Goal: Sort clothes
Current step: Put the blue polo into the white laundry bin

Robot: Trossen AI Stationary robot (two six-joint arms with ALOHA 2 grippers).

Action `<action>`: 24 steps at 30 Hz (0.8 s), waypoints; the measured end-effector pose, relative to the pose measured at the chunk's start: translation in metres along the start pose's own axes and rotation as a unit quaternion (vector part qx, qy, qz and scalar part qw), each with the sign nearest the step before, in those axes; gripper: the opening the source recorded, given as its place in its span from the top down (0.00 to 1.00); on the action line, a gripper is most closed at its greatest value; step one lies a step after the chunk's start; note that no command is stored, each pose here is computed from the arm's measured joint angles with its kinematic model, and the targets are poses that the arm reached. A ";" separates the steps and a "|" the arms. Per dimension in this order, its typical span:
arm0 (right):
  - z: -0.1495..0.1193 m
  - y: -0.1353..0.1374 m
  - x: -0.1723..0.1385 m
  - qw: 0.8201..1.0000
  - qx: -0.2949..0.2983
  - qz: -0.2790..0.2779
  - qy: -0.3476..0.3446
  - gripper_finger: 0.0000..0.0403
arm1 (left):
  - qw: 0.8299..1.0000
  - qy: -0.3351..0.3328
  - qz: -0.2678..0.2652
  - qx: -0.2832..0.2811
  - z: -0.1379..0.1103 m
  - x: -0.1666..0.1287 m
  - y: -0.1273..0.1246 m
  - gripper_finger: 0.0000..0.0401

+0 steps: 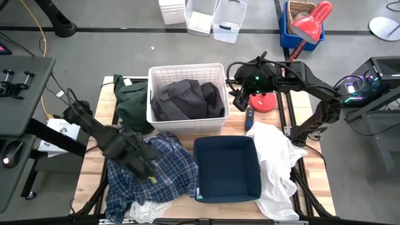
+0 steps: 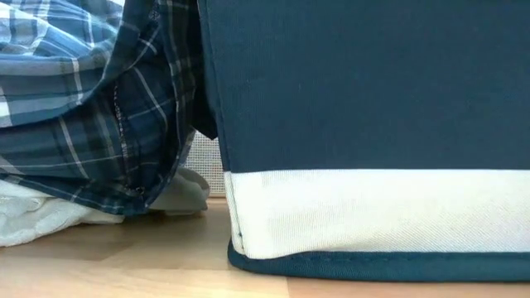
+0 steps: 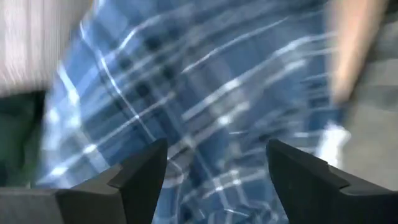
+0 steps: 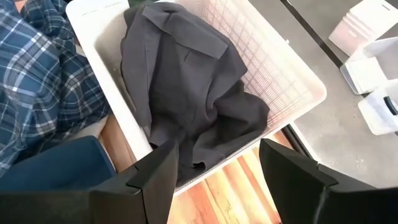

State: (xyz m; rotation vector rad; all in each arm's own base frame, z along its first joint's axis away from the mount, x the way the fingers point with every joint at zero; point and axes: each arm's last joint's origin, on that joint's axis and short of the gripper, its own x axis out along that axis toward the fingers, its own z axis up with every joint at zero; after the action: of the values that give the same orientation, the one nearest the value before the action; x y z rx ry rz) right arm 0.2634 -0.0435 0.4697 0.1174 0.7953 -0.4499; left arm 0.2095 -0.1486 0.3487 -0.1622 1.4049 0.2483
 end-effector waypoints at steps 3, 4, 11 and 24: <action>0.000 0.000 0.000 1.000 0.000 0.000 0.000 0.45 | 0.996 0.030 0.041 -0.075 -0.009 0.029 0.001 0.34; 0.000 0.000 0.000 1.000 -0.003 0.000 0.000 0.45 | 0.993 0.035 0.051 -0.096 -0.011 0.039 0.002 0.34; 0.000 0.000 0.000 1.000 -0.010 0.000 0.000 0.45 | 0.984 0.050 -0.058 -0.161 -0.013 0.123 -0.014 0.34; -0.001 0.000 0.001 1.000 -0.010 -0.001 0.006 0.45 | 0.974 0.086 -0.032 -0.207 -0.022 0.198 0.006 0.37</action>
State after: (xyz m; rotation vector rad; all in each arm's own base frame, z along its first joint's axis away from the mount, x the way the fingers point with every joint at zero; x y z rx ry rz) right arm 0.2632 -0.0435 0.4685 0.1010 0.8113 -0.4436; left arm 0.2153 -0.1337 0.1500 -0.5836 1.5030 0.4818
